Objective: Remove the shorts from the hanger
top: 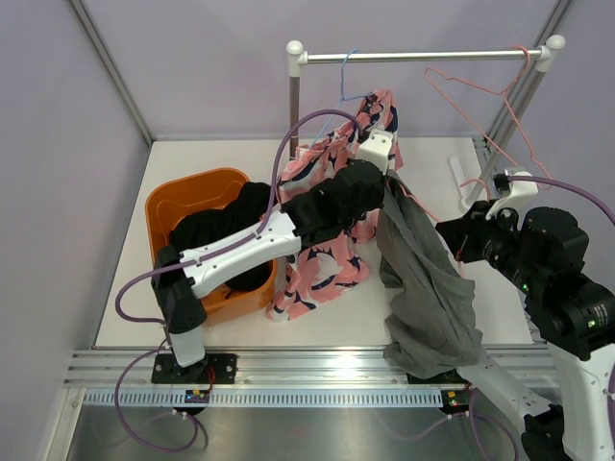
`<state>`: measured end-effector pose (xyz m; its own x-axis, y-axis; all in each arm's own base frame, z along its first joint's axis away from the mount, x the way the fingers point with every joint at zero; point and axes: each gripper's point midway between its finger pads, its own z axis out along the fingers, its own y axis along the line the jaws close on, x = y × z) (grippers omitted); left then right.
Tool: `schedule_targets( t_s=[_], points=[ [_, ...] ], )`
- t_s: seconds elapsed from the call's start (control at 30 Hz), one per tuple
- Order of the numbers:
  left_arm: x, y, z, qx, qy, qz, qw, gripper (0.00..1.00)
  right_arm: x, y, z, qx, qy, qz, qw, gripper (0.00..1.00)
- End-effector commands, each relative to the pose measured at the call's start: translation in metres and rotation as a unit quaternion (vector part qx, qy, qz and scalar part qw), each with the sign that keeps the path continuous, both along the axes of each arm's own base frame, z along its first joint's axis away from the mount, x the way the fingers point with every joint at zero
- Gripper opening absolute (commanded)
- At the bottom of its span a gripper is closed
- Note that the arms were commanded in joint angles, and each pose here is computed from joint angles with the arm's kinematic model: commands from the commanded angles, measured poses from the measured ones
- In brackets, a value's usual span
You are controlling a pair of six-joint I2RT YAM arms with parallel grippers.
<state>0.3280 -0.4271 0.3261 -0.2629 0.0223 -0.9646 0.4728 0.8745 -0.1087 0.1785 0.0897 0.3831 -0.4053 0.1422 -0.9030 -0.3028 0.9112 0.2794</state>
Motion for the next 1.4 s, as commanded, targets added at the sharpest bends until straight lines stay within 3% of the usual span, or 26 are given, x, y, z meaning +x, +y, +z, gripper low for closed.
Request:
schedule_targets(
  t_s=[0.0,0.47,0.73,0.83,1.03,1.1,1.23,1.37],
  points=[
    [0.029,0.012,0.019,-0.012,-0.023,0.046,0.999,0.07,-0.013,0.003,0.01,0.003,-0.013,0.023,1.0,0.0],
    [0.056,0.003,-0.033,0.02,0.027,0.035,0.999,0.09,-0.022,0.001,0.017,0.005,-0.025,0.027,0.999,0.0],
    [0.028,-0.011,-0.033,0.006,0.049,-0.045,0.998,0.0,-0.016,-0.004,0.021,0.001,-0.034,0.012,0.999,0.0],
    [-0.001,-0.02,-0.039,0.027,0.038,-0.087,0.995,0.0,-0.006,-0.007,0.017,-0.005,-0.032,-0.006,0.999,0.0],
    [-0.097,-0.03,-0.026,0.063,-0.024,-0.192,0.979,0.0,0.017,-0.017,0.012,-0.018,-0.035,-0.055,0.998,0.0],
    [-0.141,-0.034,-0.007,0.057,-0.054,-0.241,0.967,0.0,0.024,-0.016,0.013,-0.016,-0.034,-0.061,0.997,0.0],
    [-0.228,-0.04,-0.003,0.089,-0.105,-0.359,0.923,0.0,0.035,-0.014,0.014,-0.012,-0.036,-0.069,0.997,0.0],
    [-0.272,-0.031,0.008,0.089,-0.107,-0.425,0.894,0.0,0.052,-0.014,0.013,-0.017,-0.036,-0.085,0.996,0.0]
  ],
)
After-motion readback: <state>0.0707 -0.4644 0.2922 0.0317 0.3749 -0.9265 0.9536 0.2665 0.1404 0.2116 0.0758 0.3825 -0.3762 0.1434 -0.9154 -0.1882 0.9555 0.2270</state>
